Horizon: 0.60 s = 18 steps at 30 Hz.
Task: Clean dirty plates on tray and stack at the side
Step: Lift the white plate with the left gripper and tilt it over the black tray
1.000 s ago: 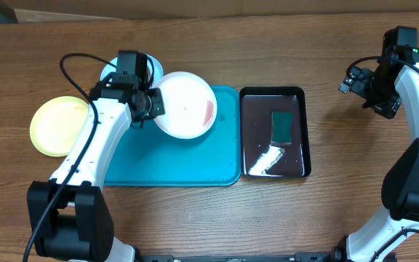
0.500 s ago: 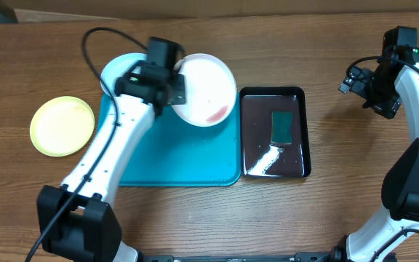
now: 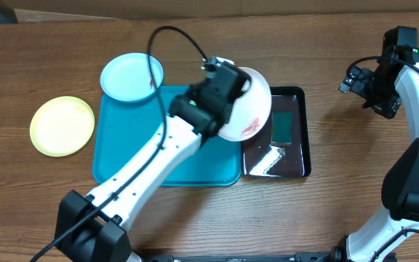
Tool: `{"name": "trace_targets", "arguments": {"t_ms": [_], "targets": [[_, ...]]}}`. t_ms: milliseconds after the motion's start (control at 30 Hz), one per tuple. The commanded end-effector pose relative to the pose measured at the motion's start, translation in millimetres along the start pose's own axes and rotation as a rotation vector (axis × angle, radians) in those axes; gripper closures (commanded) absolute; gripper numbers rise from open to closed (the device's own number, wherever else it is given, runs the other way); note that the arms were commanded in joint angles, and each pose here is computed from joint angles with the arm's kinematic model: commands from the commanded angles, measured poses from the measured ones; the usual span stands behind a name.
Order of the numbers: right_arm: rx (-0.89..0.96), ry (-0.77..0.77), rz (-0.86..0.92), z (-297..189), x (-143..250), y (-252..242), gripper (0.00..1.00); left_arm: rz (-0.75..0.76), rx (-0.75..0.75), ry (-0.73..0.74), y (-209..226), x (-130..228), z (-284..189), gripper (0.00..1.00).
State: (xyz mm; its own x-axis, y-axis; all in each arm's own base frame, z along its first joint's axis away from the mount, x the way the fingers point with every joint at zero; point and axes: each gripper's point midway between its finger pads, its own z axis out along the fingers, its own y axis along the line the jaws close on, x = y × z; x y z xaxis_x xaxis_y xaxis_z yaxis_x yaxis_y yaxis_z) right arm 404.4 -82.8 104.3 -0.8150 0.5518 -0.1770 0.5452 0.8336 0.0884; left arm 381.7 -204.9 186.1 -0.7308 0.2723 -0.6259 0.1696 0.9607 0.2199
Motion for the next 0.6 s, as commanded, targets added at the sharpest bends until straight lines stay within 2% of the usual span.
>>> {"name": "trace_targets", "arguments": {"t_ms": [0,233,567], "targets": [[-0.013,-0.019,0.003,-6.3,-4.2,1.8,0.0,0.026,-0.103,-0.132,3.4,-25.0,-34.4,0.96],[-0.013,-0.019,0.002,-6.3,-4.2,1.8,0.0,0.159,-0.273,-0.292,-24.7,-29.0,-82.3,0.96],[-0.013,-0.019,0.002,-6.3,-4.2,1.8,0.0,0.222,-0.495,-0.52,-42.5,-36.9,-152.8,0.96]]}}
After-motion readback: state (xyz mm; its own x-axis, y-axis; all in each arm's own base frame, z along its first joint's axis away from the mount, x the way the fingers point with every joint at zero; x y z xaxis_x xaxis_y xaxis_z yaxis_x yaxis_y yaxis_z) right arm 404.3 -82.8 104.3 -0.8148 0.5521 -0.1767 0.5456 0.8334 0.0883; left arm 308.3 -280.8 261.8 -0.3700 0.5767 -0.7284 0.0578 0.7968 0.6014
